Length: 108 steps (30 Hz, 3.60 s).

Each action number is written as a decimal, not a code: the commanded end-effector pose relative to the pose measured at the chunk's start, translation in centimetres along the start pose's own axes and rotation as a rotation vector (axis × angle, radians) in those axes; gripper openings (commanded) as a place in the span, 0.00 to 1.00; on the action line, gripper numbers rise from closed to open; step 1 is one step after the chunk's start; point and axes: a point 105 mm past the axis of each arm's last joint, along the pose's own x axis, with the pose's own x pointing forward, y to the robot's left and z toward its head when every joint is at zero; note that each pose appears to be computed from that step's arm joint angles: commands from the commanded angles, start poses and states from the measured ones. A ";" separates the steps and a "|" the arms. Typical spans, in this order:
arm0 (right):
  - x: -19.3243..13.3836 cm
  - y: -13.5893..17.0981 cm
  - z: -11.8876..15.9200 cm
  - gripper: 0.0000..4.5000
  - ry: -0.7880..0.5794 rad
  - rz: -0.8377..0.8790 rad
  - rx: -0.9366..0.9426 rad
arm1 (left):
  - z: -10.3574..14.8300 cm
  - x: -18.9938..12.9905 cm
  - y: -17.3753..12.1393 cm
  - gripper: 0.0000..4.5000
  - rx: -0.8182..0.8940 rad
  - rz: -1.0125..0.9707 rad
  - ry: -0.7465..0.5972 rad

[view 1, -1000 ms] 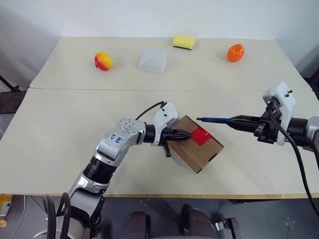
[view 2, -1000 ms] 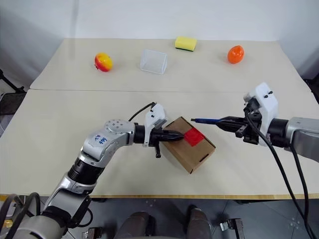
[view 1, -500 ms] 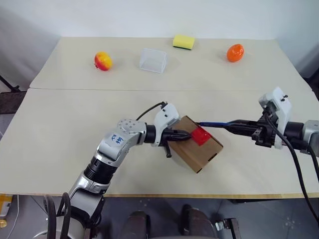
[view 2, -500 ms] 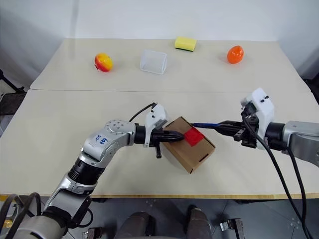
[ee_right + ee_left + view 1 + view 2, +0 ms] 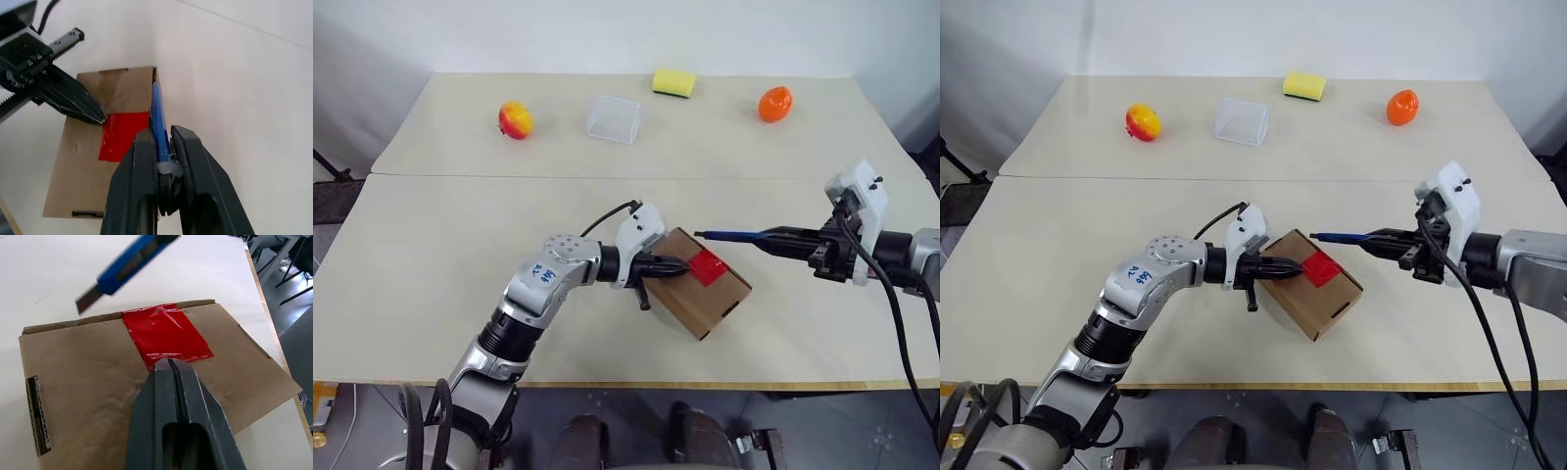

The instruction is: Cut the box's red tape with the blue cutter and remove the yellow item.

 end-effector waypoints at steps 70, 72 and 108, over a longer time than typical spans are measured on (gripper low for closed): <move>-2.2 0.5 1.6 0.03 -0.164 0.071 0.001 | -0.9 0.6 -1.1 0.00 -0.028 -0.047 0.041; -2.1 0.3 1.8 0.03 -0.173 0.062 0.002 | -0.9 0.6 -1.2 0.00 -0.027 -0.047 0.040; -2.3 -1.3 -1.8 0.03 0.000 -0.029 0.036 | -1.1 0.9 -1.5 0.00 -0.036 -0.057 0.043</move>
